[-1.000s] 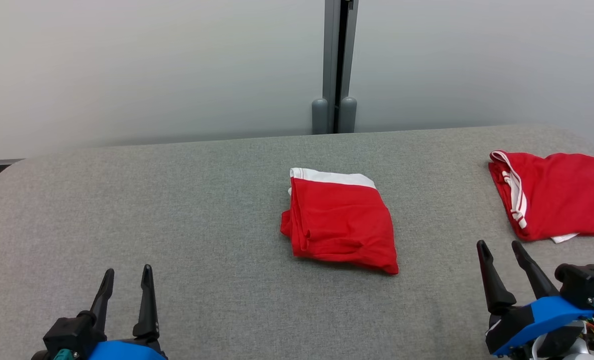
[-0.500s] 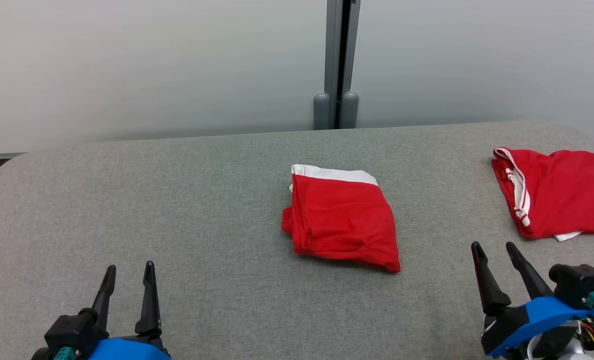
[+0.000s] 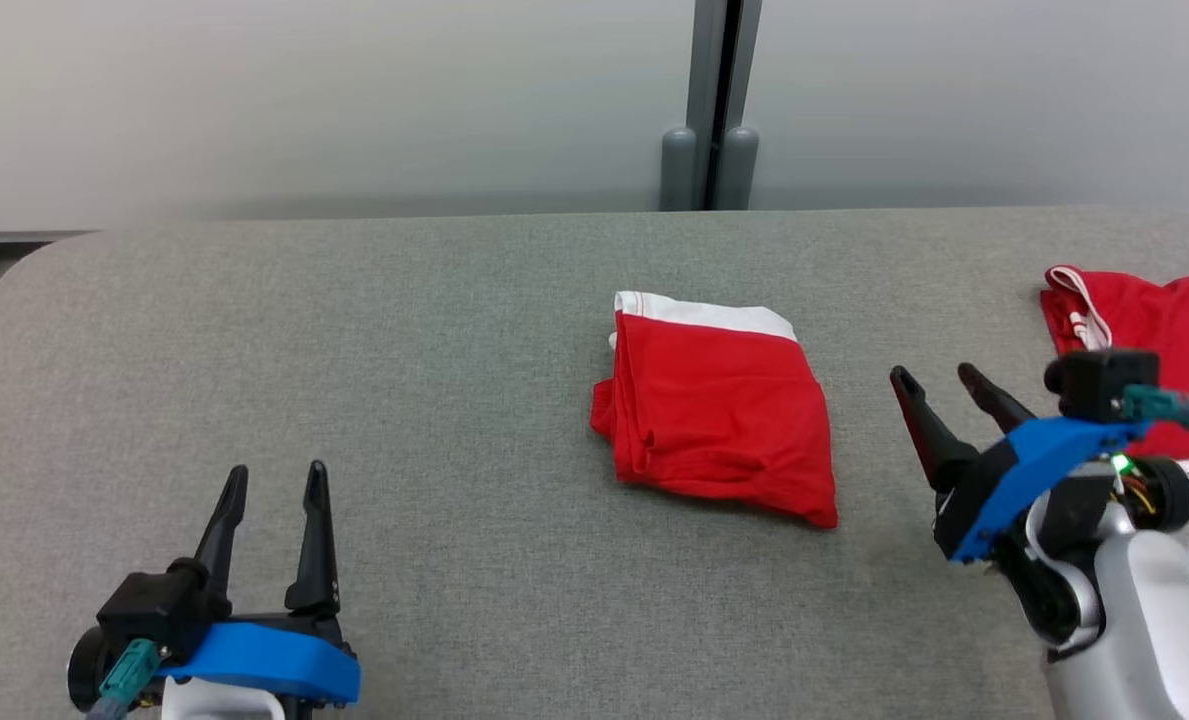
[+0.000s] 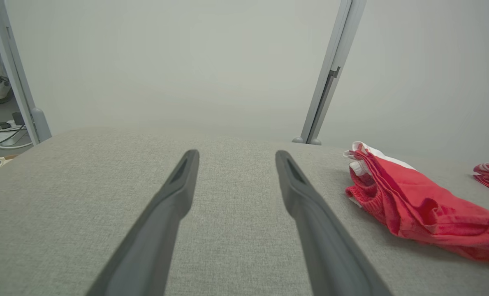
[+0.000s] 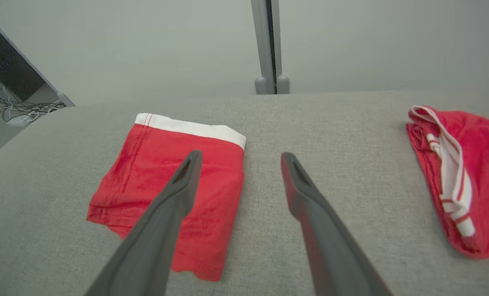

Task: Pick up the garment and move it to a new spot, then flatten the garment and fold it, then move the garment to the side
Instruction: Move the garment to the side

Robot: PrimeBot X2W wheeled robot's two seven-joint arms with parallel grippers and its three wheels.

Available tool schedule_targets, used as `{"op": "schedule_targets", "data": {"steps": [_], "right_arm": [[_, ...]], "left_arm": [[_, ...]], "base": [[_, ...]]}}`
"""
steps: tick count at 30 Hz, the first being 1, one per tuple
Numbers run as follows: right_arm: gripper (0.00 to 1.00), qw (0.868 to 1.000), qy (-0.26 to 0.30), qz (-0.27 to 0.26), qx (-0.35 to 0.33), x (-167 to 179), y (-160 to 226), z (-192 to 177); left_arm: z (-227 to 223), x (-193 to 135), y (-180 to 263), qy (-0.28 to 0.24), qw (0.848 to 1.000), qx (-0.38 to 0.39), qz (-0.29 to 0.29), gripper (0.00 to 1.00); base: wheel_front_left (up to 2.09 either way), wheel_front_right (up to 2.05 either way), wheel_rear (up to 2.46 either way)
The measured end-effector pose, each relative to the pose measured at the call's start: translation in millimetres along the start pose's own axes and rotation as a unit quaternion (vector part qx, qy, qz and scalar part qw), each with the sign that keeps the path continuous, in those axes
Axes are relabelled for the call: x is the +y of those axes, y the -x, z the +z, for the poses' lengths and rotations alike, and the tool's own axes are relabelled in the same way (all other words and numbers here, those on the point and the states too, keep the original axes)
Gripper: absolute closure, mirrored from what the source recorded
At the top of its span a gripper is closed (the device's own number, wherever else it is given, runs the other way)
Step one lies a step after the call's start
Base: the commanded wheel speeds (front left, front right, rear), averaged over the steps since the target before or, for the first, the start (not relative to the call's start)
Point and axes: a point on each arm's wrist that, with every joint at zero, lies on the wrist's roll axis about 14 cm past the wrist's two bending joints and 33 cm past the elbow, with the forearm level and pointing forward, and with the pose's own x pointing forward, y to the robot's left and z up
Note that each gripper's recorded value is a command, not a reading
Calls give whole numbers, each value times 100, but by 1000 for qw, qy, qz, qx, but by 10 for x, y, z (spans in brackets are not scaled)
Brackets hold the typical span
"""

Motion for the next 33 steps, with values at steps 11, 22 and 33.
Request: {"op": "schedule_targets", "data": {"steps": [11,22,33], "right_arm": [[0,978,-37,-2,204,111,-674,-601],[0,949,-62,-4,309,226,-950,-1144],[100,948,18,34,315,423,-1004,-1156]], "left_arm": [[9,40,-177,-9,1000,0,-5,0],[-140,204,-210,-10,1000,19,14,0],[-225,198,-264,-4,1000,28,14,0]], "base": [[0,0,0],[0,0,0],[0,0,0]]}}
